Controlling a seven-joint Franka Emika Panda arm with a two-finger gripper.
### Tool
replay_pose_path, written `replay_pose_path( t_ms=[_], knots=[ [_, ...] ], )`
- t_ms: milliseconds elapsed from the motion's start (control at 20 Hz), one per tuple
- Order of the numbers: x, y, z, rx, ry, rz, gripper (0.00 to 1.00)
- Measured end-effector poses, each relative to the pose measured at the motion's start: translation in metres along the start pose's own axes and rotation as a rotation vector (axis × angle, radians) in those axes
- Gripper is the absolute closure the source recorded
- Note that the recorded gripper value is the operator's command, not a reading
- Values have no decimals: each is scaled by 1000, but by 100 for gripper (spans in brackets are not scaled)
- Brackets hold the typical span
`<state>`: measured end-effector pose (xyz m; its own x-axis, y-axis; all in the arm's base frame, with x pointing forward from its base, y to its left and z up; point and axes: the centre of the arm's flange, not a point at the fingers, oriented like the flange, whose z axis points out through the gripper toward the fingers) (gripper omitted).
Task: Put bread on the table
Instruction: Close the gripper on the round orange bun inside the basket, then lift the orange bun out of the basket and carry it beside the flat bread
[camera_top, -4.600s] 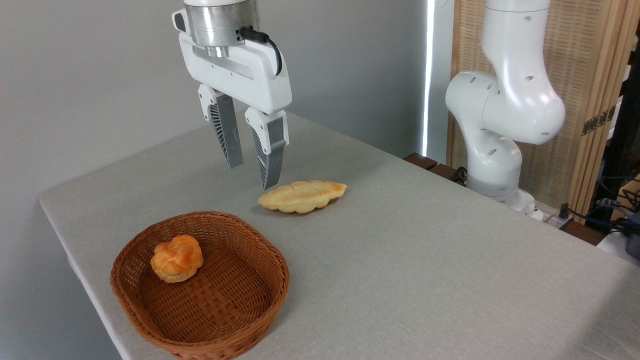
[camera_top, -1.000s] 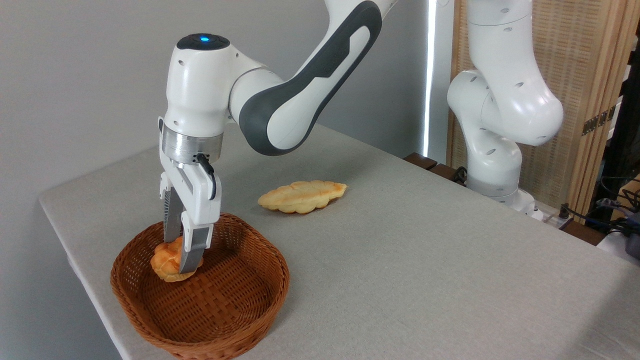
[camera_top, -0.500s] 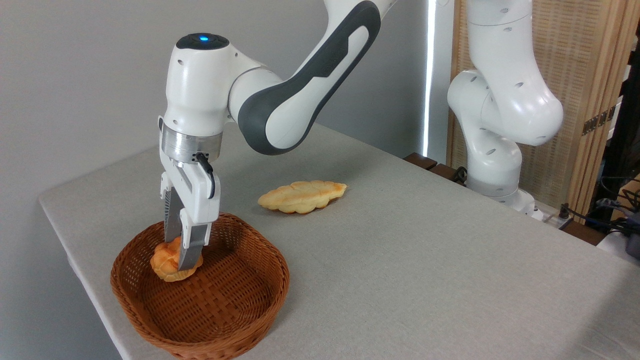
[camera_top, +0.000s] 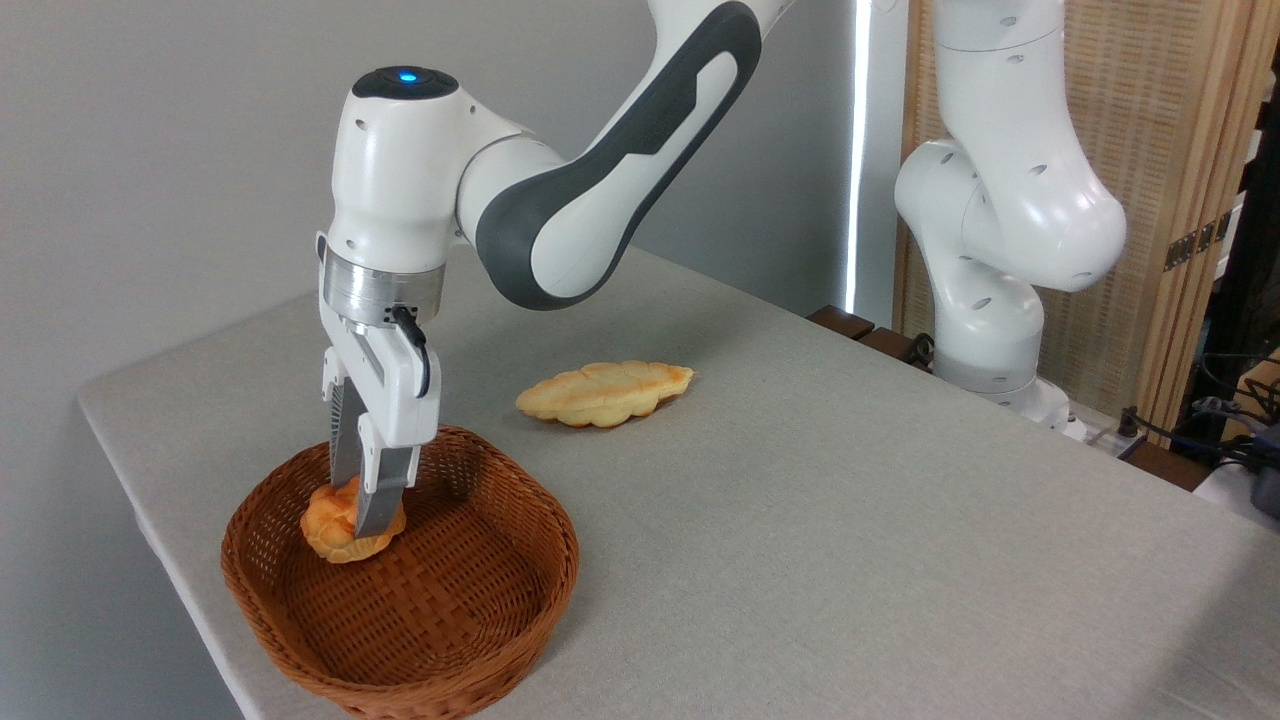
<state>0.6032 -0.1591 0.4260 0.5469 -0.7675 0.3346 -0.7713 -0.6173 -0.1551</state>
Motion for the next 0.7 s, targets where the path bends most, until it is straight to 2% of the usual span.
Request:
replay_pose_path(
  t_ms=[400, 700],
  knots=[
    [0, 0, 0, 0, 0, 0, 67],
    [0, 0, 0, 1, 1, 0, 67]
  ],
)
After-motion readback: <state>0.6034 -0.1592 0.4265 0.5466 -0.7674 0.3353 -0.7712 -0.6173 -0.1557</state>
